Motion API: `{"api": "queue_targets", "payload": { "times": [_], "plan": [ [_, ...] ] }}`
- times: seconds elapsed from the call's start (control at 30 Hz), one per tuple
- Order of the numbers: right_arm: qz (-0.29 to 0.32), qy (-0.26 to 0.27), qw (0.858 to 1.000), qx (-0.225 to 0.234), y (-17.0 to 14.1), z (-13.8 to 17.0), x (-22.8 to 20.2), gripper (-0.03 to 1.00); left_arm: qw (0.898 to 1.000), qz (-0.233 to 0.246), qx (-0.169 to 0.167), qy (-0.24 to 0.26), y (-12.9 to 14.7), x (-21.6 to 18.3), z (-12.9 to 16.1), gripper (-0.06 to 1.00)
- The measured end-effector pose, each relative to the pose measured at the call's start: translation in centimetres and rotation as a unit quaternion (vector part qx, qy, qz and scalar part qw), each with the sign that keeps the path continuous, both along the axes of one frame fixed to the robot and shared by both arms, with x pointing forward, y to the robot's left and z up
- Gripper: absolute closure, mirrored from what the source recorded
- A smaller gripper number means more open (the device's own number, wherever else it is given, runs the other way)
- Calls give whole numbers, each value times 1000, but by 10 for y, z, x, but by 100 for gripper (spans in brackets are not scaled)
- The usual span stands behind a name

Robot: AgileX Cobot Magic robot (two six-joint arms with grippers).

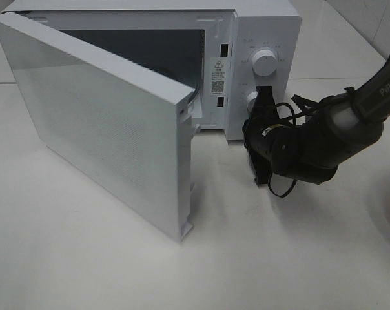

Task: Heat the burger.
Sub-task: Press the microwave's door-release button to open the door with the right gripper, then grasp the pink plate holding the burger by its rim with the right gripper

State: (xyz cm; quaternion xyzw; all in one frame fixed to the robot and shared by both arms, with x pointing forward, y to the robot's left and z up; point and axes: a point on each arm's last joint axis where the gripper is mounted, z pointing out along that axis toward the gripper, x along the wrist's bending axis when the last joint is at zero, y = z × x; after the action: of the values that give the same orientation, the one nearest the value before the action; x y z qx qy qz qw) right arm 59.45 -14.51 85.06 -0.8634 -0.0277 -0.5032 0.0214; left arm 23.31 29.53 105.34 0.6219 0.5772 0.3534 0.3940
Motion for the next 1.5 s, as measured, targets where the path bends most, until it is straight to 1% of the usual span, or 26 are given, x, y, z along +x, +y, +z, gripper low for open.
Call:
{"api": "queue_targets", "payload": {
  "times": [0.43,0.6,0.9,0.97,1.03,1.13,1.2,1.3,1.33,1.37,1.43,1.47,1.5],
  "plan": [
    [1,-8,1000,-3,1,1,-5,96,1000,0,0,0,0,0,0,-5],
    [5,-14,1000,-2,2,5,-9,96,1000,0,0,0,0,0,0,-5],
    [24,-26,999,-7,0,21,-32,96,1000,0,0,0,0,0,0,-5],
    [25,-26,999,-7,-1,23,-34,96,1000,0,0,0,0,0,0,-5],
    [32,-10,999,-7,-4,27,-43,96,1000,0,0,0,0,0,0,-5],
    [34,-7,999,-6,-5,29,-45,96,1000,0,0,0,0,0,0,-5],
    [55,-10,998,-12,-8,38,-55,96,1000,0,0,0,0,0,0,-5],
    [61,-12,998,-14,-9,42,-58,96,1000,0,0,0,0,0,0,-5],
    [75,-8,997,-19,-11,46,-65,96,1000,0,0,0,0,0,0,-5],
    [89,8,996,-24,-12,48,-71,96,1000,0,0,0,0,0,0,-5],
    [98,15,995,-29,-12,49,-74,96,1000,0,0,0,0,0,0,-5],
    [121,36,991,-43,-12,52,-80,96,1000,0,0,0,0,0,0,-5],
    [121,36,991,-43,-12,52,-80,96,1000,0,0,0,0,0,0,-5]
  ]
}}
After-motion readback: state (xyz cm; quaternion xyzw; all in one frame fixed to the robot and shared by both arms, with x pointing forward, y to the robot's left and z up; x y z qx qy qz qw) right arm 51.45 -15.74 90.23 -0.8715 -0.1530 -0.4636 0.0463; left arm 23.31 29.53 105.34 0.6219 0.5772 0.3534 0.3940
